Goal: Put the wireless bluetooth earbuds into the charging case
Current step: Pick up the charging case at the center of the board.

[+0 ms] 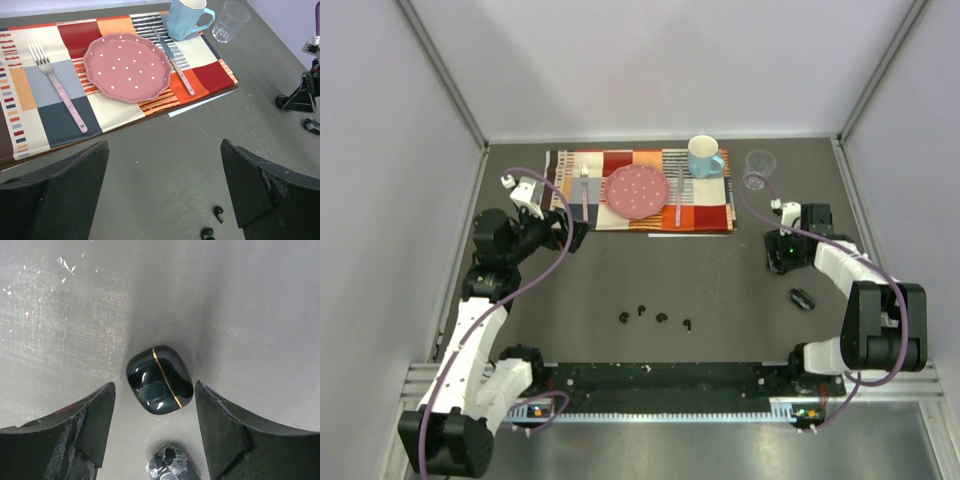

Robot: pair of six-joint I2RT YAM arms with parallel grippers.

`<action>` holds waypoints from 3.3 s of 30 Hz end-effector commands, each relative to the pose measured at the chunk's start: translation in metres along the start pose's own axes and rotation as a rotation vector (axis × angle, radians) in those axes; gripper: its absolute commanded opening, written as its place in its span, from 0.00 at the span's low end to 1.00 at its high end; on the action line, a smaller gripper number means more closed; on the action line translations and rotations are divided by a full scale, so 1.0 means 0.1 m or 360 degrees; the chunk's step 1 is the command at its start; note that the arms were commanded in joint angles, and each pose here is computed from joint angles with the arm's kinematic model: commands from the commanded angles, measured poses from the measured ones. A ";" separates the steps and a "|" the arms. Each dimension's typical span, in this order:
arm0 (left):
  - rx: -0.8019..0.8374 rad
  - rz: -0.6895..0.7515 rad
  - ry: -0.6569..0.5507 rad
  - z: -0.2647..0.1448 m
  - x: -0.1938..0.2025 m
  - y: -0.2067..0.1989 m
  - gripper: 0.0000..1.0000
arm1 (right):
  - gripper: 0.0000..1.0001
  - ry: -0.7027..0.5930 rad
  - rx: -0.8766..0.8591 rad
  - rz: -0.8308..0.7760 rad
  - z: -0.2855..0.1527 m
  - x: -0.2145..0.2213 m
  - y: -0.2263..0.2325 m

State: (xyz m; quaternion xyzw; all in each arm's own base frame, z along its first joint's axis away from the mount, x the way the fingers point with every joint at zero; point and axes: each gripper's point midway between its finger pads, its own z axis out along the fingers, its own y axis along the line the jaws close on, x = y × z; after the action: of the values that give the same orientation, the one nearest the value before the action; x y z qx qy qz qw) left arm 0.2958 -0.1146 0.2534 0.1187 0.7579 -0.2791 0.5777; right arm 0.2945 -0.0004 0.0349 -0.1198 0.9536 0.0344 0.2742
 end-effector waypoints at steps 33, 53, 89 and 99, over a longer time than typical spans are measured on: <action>0.0025 0.0026 -0.0071 0.00 -0.11 -0.04 0.99 | 0.61 -0.0020 0.0099 -0.0064 0.12 -0.14 -0.03; 0.0006 0.0000 -0.0082 0.00 -0.12 -0.03 0.99 | 0.51 0.0070 0.0059 0.0059 0.18 -0.07 0.03; 0.0554 -0.0277 0.0058 0.21 0.03 -0.46 0.99 | 0.00 -0.0523 -0.0279 -0.0358 -0.80 -0.90 1.05; 0.0353 -0.0214 -0.0018 0.26 0.02 -0.25 0.99 | 0.00 -0.0792 -0.0222 -0.0439 -1.16 -1.20 1.13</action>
State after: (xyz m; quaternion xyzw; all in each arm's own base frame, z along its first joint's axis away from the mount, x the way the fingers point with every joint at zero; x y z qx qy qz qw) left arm 0.2969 -0.1576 0.2312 0.1176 0.7484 -0.4356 0.4861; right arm 0.2877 0.1126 0.1519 -0.2509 0.8652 0.0998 0.4225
